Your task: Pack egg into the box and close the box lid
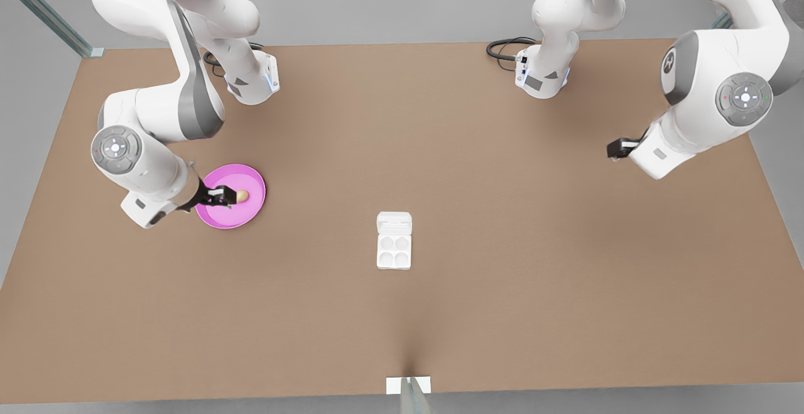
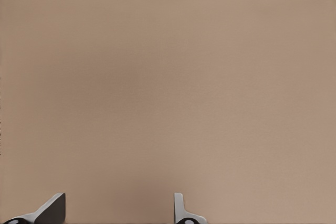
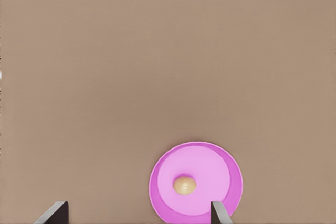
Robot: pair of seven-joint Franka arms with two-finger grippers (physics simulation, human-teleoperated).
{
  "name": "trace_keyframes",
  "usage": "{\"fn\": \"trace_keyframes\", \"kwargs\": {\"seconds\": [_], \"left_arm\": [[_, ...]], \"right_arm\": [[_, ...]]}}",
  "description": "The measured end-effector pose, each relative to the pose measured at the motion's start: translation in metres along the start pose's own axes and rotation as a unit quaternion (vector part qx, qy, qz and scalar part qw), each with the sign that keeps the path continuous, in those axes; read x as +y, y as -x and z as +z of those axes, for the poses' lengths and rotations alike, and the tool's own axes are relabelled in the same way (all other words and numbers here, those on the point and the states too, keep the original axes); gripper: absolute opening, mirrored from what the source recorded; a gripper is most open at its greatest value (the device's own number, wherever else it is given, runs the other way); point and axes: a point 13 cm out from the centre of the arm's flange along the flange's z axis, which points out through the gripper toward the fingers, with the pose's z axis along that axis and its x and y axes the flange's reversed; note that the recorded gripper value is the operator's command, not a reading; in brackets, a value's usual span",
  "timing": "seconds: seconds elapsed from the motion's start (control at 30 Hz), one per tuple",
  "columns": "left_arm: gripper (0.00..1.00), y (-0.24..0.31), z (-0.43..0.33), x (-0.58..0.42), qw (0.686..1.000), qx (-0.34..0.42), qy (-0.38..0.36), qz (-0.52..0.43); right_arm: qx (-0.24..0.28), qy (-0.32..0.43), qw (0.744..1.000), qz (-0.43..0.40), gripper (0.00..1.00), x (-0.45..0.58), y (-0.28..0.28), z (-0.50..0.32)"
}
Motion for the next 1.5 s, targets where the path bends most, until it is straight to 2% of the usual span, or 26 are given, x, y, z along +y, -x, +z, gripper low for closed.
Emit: {"fn": "trace_keyframes", "kwargs": {"seconds": [0.1,0.17,0.23,0.33,0.37,0.6,0.7,0.9,1.0,1.17,1.5], "left_arm": [[1.0,0.011,-0.004,0.005,1.0,-0.024,0.001,-0.005],[1.0,0.016,-0.006,0.005,0.999,-0.034,0.002,-0.005],[1.0,0.02,-0.007,0.003,0.999,-0.042,0.003,-0.003],[1.0,0.024,-0.009,0.001,0.999,-0.049,0.003,-0.001],[1.0,0.025,-0.009,0.001,0.999,-0.051,0.003,-0.001],[1.0,0.03,-0.007,0.003,0.998,-0.055,0.003,-0.004],[1.0,0.03,-0.007,0.003,0.998,-0.056,0.004,-0.005],[1.0,0.031,-0.007,0.002,0.998,-0.056,0.004,-0.004],[1.0,0.031,-0.006,0.002,0.998,-0.056,0.004,-0.004],[1.0,0.031,-0.006,0.002,0.998,-0.056,0.004,-0.004],[1.0,0.032,-0.003,0.002,0.999,-0.053,0.004,-0.004]], "right_arm": [[-0.008,0.003,1.0,0.013,1.0,-0.008,0.011,0.008],[0.012,0.005,1.0,0.023,1.0,-0.012,0.014,0.029],[0.063,0.006,0.998,0.032,1.0,-0.014,0.011,0.088],[0.146,0.003,0.987,0.061,1.0,-0.056,-0.053,0.229],[0.151,0.002,0.986,0.065,1.0,-0.063,-0.07,0.259],[0.062,0.008,0.996,0.066,1.0,-0.073,-0.066,0.307],[0.02,0.009,0.998,0.063,1.0,-0.079,-0.08,0.309],[-0.048,0.018,0.997,0.052,1.0,-0.081,-0.065,0.302],[-0.059,0.02,0.997,0.05,1.0,-0.086,-0.066,0.306],[-0.053,0.022,0.998,0.039,1.0,-0.081,-0.101,0.324],[-0.081,0.029,0.996,-0.002,1.0,-0.041,-0.09,0.318]]}}
